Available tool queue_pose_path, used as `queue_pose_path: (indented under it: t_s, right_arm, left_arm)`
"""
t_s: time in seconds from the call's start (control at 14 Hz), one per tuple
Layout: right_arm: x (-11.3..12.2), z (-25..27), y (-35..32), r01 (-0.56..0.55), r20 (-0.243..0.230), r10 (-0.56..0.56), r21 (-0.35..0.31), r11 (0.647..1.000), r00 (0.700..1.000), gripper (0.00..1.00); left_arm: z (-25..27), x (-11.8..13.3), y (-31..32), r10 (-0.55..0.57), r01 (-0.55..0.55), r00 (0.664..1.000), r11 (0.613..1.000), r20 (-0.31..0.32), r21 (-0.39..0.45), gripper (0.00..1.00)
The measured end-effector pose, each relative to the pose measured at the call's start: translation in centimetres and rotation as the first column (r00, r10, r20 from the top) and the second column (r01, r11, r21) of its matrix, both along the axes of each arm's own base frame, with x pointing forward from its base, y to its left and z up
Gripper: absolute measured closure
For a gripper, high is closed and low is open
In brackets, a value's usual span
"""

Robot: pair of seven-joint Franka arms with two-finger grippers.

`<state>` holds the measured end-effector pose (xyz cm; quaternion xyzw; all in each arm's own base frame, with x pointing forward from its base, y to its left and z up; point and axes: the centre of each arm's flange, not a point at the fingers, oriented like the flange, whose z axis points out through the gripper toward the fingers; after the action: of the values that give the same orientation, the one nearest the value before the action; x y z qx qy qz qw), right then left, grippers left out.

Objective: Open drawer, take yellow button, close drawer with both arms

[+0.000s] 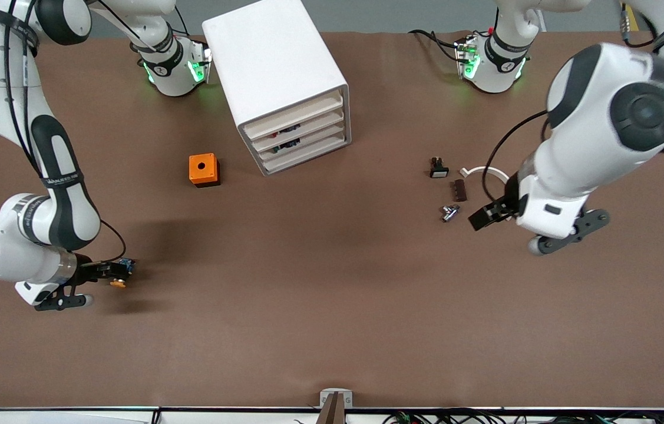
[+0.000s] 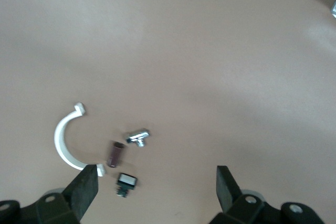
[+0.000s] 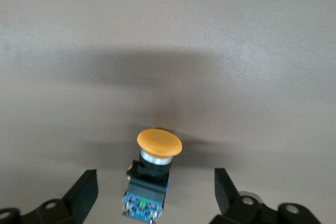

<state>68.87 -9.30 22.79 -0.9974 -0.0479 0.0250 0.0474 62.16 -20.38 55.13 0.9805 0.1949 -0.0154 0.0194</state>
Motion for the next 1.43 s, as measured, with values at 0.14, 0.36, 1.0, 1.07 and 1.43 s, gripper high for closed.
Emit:
queue_pose_path:
  t_s: [0.14, 0.36, 1.0, 1.07, 1.43]
  right_arm:
    - [0.1, 4.0, -1.0, 0.011, 0.013, -0.011, 0.002, 1.000, 1.000, 0.00]
    - [-0.5, 11.1, -1.0, 0.006, 0.037, -0.007, 0.007, 1.000, 0.999, 0.00]
    - [-5.3, 27.4, 0.5, -0.032, 0.080, 0.032, -0.004, 0.999, 0.996, 0.00]
    - [-6.1, 29.0, 0.7, -0.036, 0.082, 0.037, -0.007, 0.999, 0.996, 0.00]
    - [-9.7, 34.9, 2.0, -0.050, 0.070, 0.051, -0.005, 0.999, 0.996, 0.00]
  left_arm:
    - [2.6, -0.6, 2.8, -0.051, 0.050, 0.999, 0.999, 0.015, 0.002, 0.00]
    - [5.2, -1.6, 5.6, -0.075, 0.075, 0.997, 0.997, 0.024, 0.008, 0.00]
    - [6.5, -3.6, 7.6, -0.124, 0.125, 0.991, 0.992, -0.049, 0.026, 0.00]
    - [7.0, -3.7, 8.6, -0.147, 0.148, 0.988, 0.989, -0.042, 0.024, 0.00]
    - [9.4, -6.8, 12.9, -0.241, 0.241, 0.970, 0.970, 0.007, 0.038, 0.00]
